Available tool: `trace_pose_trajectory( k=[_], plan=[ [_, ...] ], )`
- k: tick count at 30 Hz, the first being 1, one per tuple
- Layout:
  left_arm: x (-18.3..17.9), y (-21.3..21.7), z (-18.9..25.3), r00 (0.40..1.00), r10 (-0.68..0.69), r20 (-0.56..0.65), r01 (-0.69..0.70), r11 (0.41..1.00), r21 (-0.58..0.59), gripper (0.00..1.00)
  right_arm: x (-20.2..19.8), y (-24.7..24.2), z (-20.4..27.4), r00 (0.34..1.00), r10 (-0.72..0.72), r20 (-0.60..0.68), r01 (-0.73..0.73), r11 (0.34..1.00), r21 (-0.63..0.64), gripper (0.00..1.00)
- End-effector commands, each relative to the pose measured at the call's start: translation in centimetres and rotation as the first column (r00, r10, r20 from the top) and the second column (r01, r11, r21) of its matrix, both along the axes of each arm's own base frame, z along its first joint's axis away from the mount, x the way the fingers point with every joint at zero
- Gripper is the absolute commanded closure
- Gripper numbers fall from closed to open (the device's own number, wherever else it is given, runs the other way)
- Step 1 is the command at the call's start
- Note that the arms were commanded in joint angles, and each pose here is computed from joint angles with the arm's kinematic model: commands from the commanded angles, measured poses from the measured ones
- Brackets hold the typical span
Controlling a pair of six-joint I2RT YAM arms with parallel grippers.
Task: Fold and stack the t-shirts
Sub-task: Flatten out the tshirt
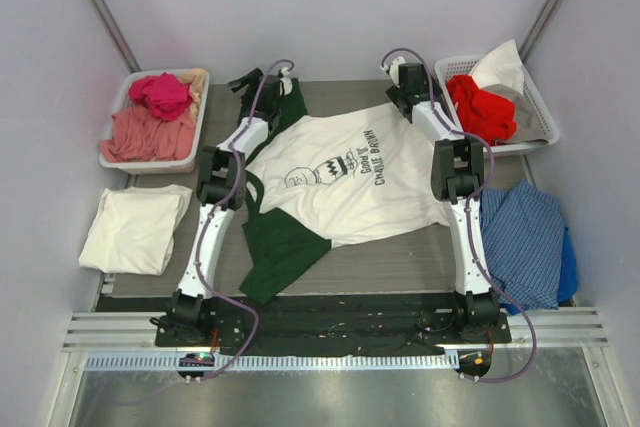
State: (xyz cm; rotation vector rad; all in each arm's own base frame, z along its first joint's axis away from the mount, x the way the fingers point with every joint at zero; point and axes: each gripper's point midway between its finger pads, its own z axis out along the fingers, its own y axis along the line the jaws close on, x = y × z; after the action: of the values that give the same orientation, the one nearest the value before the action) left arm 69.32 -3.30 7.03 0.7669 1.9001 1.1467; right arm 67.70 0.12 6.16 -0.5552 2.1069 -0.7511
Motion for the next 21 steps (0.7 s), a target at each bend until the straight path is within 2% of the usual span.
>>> trace_pose_trajectory(
  k=[1,6,11,16,21],
  plan=[
    [1.6,-0.3,1.7,0.996,-0.038,0.080,0.037,0.999,0.009,0.05,0.2,-1.4,-2.0,1.000,-0.020,-0.020,0.020,0.999,-0.030,0.11],
    [2.3,-0.3,0.4,0.994,-0.066,0.085,0.063,0.997,0.043,0.05,0.7,-1.5,-1.6,1.000,-0.018,0.011,0.018,0.999,-0.047,0.11],
    [3.1,0.3,0.6,0.986,-0.080,0.146,0.070,0.995,0.074,0.05,1.2,-1.9,-1.0,0.999,-0.018,0.045,0.022,0.996,-0.082,0.11],
    [3.6,0.8,2.6,0.967,-0.075,0.244,0.054,0.994,0.090,0.05,1.6,-2.3,0.3,0.995,-0.034,0.094,0.044,0.993,-0.106,0.11],
    [3.4,1.1,6.1,0.941,-0.046,0.336,0.024,0.997,0.070,0.05,1.8,-2.1,3.3,0.987,-0.050,0.155,0.061,0.996,-0.066,0.11]
  ],
)
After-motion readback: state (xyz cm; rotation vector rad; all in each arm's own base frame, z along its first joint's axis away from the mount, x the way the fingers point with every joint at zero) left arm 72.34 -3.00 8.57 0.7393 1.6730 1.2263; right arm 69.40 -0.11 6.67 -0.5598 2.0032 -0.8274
